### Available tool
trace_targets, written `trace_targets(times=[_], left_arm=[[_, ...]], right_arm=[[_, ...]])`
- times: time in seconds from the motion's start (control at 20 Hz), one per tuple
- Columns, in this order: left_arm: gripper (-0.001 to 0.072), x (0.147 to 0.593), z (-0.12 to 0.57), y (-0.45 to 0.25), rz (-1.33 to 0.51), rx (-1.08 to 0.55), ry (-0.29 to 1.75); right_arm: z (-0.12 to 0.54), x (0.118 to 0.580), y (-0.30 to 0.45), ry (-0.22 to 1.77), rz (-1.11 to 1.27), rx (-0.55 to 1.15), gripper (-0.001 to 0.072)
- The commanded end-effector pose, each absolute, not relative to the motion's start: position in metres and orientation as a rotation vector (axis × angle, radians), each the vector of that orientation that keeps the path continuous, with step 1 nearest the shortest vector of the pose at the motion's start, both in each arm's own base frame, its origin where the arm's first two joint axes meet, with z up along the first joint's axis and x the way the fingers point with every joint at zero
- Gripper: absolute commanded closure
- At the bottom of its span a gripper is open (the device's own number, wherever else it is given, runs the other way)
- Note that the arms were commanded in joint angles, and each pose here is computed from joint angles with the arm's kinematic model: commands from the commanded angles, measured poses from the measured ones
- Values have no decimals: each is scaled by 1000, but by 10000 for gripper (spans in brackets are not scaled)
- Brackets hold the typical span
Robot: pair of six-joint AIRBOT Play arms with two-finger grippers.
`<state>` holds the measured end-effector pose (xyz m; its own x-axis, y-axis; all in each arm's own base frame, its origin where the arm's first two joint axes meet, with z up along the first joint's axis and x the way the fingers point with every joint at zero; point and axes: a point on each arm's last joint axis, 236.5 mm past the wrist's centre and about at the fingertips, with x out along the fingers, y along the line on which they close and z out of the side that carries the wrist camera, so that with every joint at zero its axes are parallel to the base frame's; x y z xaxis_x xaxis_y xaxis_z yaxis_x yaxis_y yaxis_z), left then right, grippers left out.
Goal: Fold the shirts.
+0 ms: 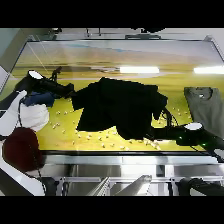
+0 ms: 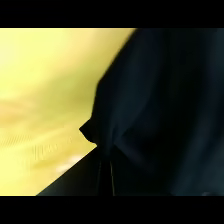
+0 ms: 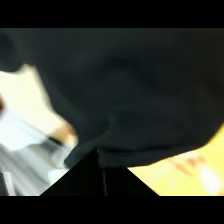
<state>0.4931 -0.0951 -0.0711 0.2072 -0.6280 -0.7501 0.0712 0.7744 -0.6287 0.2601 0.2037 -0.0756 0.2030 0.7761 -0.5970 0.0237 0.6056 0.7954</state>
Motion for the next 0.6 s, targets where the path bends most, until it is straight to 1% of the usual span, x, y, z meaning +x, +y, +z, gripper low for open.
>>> trace_targets(times=[0.0, 0.1, 0.15, 0.25, 0.4, 0.45, 0.55], left_arm=[[682, 511, 34, -96, -645, -629, 1018], [682, 513, 134, -85, -713, -635, 775], [682, 506, 185, -78, -739, -599, 676], [682, 482, 273, -67, -756, -490, 513], [682, 425, 387, -75, -770, -293, 295], [681, 406, 416, -81, -769, -237, 230], [682, 363, 464, -93, -765, -135, 117]], right_arm=[[0, 294, 204, 1104, 749, 813, 697], [85, 333, 176, 871, 794, 794, 698], [132, 349, 153, 746, 780, 766, 698], [219, 364, 105, 535, 728, 693, 698], [330, 348, 66, 285, 707, 576, 698], [360, 338, 60, 215, 708, 550, 698], [396, 322, 58, 125, 718, 520, 698]])
